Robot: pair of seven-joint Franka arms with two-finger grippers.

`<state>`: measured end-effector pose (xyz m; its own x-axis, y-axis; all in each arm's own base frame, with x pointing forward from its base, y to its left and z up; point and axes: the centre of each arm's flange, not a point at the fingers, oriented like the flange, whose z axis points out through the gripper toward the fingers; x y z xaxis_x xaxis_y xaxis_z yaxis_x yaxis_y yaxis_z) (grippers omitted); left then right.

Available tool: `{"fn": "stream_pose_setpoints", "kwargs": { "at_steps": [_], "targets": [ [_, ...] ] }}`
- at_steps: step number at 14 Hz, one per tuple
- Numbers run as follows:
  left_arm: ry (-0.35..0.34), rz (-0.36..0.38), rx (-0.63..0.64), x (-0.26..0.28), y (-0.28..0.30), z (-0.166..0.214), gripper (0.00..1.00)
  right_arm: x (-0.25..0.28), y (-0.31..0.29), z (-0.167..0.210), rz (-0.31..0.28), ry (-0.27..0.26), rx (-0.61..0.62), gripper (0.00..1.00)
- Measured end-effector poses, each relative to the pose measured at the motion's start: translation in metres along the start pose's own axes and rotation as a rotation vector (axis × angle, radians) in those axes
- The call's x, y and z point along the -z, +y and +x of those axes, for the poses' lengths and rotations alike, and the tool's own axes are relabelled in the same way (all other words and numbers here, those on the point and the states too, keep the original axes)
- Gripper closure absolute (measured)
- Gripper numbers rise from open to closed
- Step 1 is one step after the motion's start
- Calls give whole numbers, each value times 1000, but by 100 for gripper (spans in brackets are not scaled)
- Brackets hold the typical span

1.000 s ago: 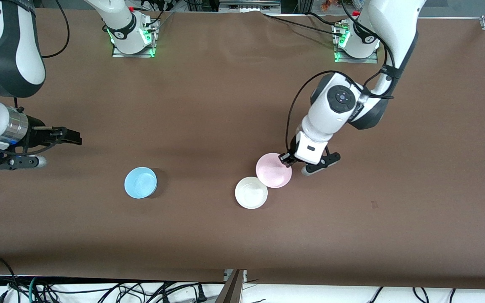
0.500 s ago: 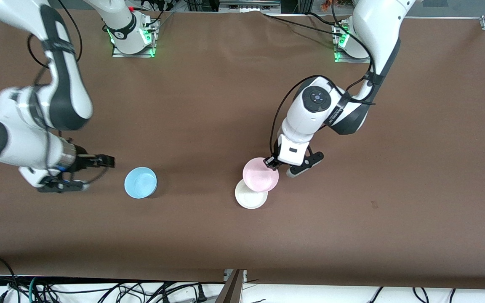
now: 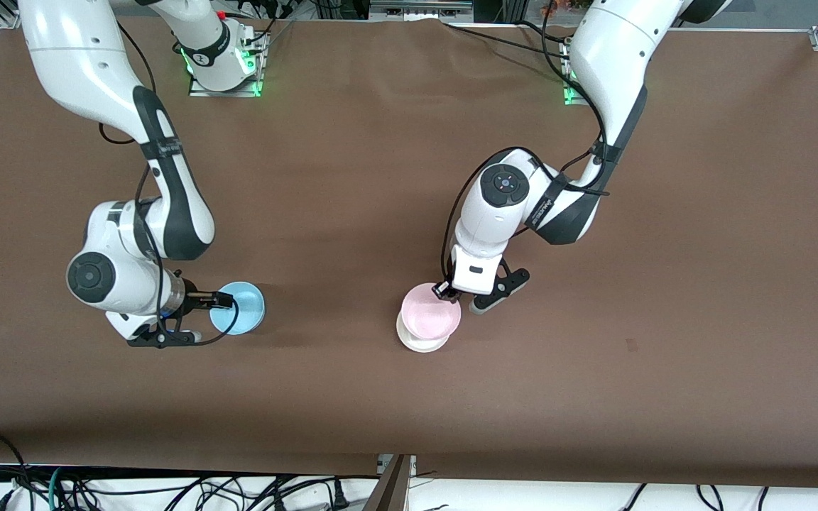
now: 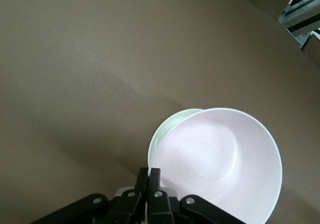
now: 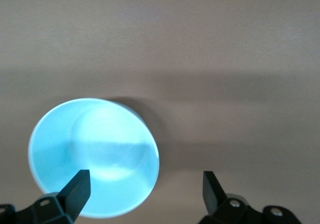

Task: Stack pink and blue bowls on white bowl
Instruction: 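Release the pink bowl with the left gripper while the right gripper grasps the blue bowl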

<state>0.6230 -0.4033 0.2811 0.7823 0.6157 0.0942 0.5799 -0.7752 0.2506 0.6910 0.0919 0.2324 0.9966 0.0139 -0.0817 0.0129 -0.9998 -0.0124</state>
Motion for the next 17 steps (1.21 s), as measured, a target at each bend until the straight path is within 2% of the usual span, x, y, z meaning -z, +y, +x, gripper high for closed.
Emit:
{"fn": "stream_pose_setpoints", "kwargs": {
  "at_steps": [1,3,4,6,7,8,9,10,11,12,14,15,17],
  "targets": [
    [3,0,6,-3,2,2,97,-6,0,1,10,0,-9,2],
    [3,4,16,-11,2,4,97,-12,-1,1,27,-2,-22,18],
    [2,4,21,-14,2,4,97,-12,-1,1,29,-2,-24,18],
    [3,0,30,-18,5,6,97,-13,0,1,30,-3,-25,37],
    [3,-2,34,-20,6,6,97,-13,1,1,30,-3,-27,37],
    [3,-2,39,-22,7,6,97,-14,2,1,30,-4,-29,44],
    [2,-3,41,-23,8,5,97,-15,4,1,30,-7,-33,44],
    [1,-3,41,-24,9,3,97,-16,6,1,33,-9,-37,52],
    [0,-2,40,-26,9,1,97,-17,7,1,34,-10,-39,52],
    [-1,1,40,-28,9,-1,97,-18,8,1,34,-11,-40,57],
    [-3,5,39,-32,9,-4,97,-19,8,1,34,-12,-41,78],
    [-4,7,38,-32,9,-5,97,-19,8,1,34,-13,-42,78],
    [-6,12,37,-35,8,-7,97,-20,8,1,36,-14,-43,93]
  ]
}}
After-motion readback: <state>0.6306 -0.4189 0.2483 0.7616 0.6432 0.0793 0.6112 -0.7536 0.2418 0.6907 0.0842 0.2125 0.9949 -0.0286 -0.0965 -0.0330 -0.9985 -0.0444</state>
